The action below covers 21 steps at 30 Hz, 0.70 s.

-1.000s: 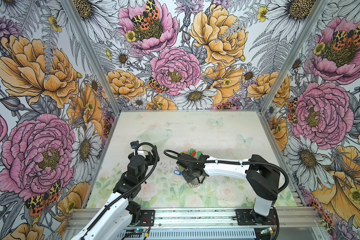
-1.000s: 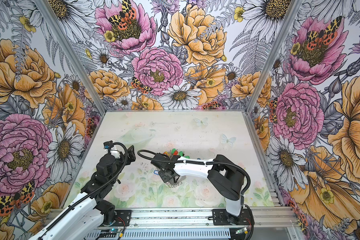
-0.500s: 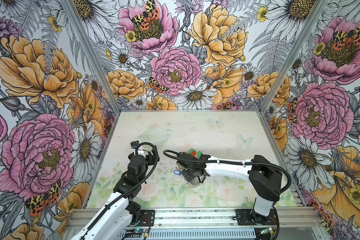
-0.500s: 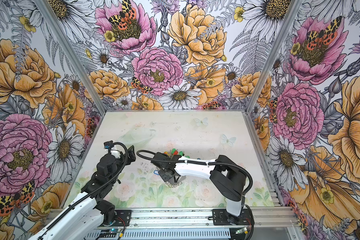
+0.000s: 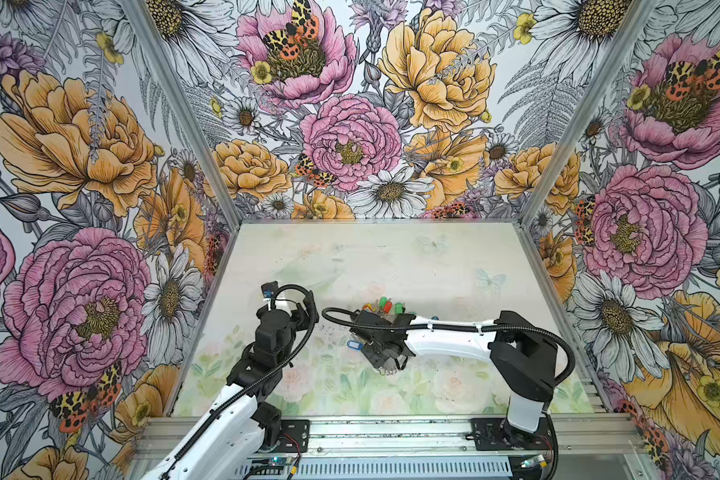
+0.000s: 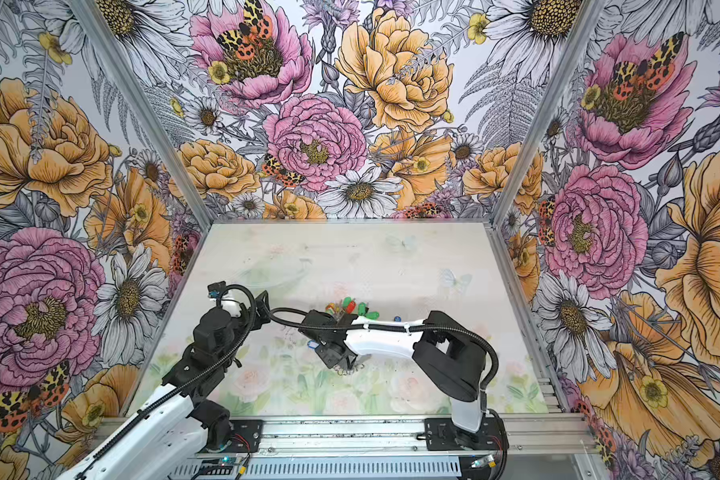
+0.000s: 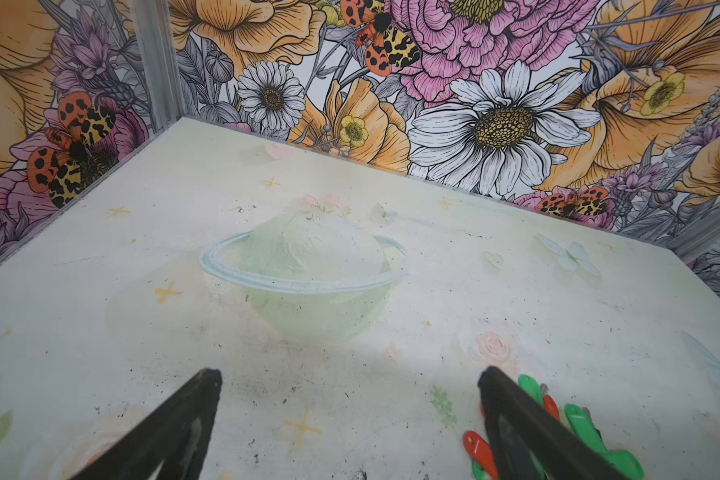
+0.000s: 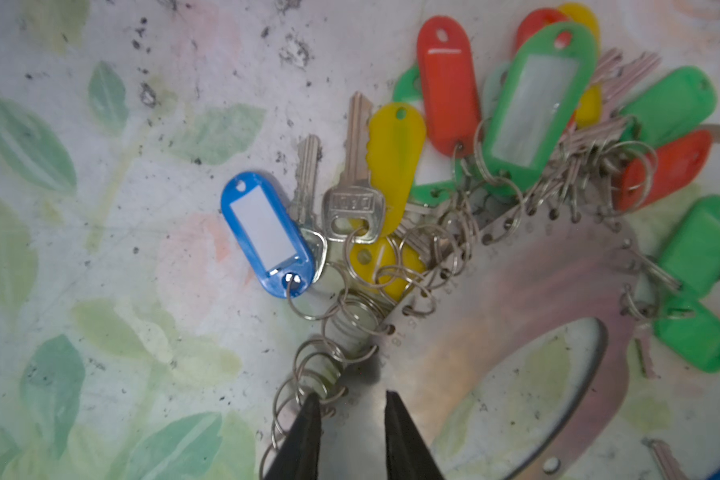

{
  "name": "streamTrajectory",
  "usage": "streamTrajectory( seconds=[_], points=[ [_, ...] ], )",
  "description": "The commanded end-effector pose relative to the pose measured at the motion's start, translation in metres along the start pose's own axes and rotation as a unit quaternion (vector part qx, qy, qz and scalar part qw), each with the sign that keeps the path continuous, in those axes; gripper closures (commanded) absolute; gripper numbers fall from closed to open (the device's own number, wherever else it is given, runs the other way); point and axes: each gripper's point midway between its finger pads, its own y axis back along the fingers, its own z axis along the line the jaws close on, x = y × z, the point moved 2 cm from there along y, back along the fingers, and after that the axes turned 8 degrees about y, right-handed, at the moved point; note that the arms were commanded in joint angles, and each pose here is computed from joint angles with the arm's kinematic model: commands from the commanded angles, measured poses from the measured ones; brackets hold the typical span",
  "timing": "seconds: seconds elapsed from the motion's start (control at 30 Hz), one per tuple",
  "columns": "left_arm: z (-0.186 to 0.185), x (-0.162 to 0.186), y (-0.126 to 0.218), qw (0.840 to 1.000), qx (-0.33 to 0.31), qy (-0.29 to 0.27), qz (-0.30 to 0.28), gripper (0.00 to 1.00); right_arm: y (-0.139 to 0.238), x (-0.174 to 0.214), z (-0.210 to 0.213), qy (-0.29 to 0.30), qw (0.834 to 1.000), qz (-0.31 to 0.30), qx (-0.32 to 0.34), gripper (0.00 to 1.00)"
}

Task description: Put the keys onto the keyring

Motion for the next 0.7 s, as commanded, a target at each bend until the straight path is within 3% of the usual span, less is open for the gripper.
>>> streamTrajectory(
  seconds=[0.0,0.67],
  points=[
    [0.005,-0.002,0.002,1.0,-0.006,0.011,-0.006,0.01,0.001,-0.014,0.0,0.006,1.0,-0.018,0.015,0.7],
    [0.011,-0.007,0.009,0.999,-0.014,0.018,-0.023,0.01,-0.002,-0.006,-0.004,0.038,0.998,-0.013,0.049,0.68]
  ],
)
